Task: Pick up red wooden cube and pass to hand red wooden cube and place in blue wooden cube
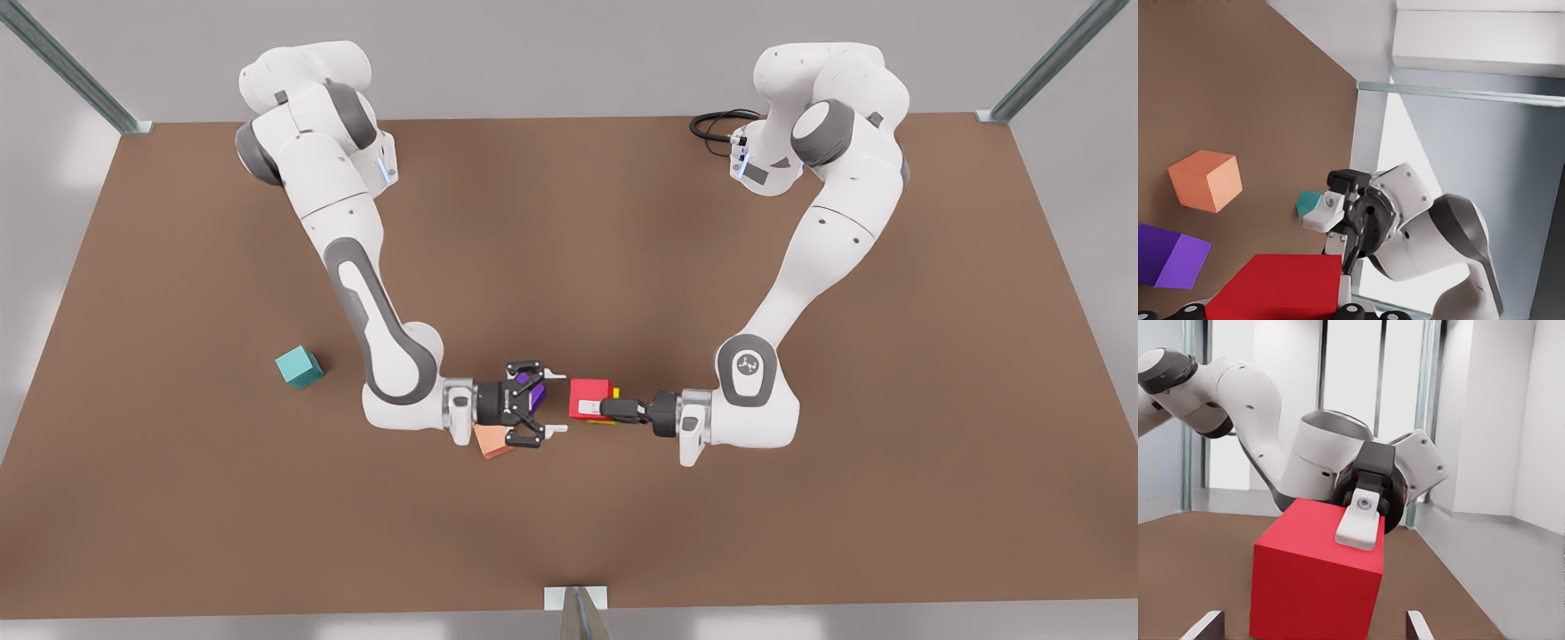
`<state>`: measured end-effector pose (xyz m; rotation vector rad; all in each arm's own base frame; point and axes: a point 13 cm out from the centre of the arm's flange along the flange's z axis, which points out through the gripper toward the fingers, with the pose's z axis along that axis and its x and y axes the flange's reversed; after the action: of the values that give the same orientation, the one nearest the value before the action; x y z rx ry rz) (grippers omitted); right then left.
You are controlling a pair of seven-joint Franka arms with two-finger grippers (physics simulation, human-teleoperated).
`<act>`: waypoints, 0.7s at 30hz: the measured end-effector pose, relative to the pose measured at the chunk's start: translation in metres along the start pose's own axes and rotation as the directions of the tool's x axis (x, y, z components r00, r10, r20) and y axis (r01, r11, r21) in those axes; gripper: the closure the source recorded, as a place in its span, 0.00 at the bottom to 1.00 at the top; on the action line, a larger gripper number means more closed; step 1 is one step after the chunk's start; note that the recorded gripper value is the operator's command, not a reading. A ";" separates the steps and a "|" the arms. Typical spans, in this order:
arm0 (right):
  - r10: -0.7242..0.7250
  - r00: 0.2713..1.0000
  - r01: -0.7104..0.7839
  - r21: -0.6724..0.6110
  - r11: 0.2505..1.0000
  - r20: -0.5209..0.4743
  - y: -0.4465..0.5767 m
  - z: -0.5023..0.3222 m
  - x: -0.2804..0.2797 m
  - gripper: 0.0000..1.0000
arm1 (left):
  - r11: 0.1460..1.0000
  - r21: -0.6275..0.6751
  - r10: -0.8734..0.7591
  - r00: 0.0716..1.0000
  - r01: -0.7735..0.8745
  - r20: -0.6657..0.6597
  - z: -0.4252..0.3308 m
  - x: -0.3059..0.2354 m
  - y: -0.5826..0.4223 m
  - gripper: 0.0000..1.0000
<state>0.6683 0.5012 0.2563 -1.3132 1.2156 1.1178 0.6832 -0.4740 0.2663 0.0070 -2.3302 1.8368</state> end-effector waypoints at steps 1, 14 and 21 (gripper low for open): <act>-0.003 1.000 0.003 0.002 1.000 -0.001 0.001 0.000 0.002 0.00 | 1.000 0.001 0.003 1.000 -0.003 0.001 0.000 0.000 -0.001 0.35; -0.045 0.999 0.045 -0.004 0.999 0.003 0.014 0.012 0.009 0.00 | 1.000 0.004 0.021 1.000 -0.021 0.010 0.006 -0.001 0.003 0.35; -0.062 0.998 0.062 0.004 0.998 0.016 0.018 0.027 0.000 0.00 | 0.999 0.004 0.034 0.999 -0.034 0.017 0.016 0.001 -0.004 0.35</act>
<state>0.6499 0.5283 0.2521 -1.3277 1.1569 1.0793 0.6805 -0.4906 0.2666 -0.0175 -2.3520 1.8646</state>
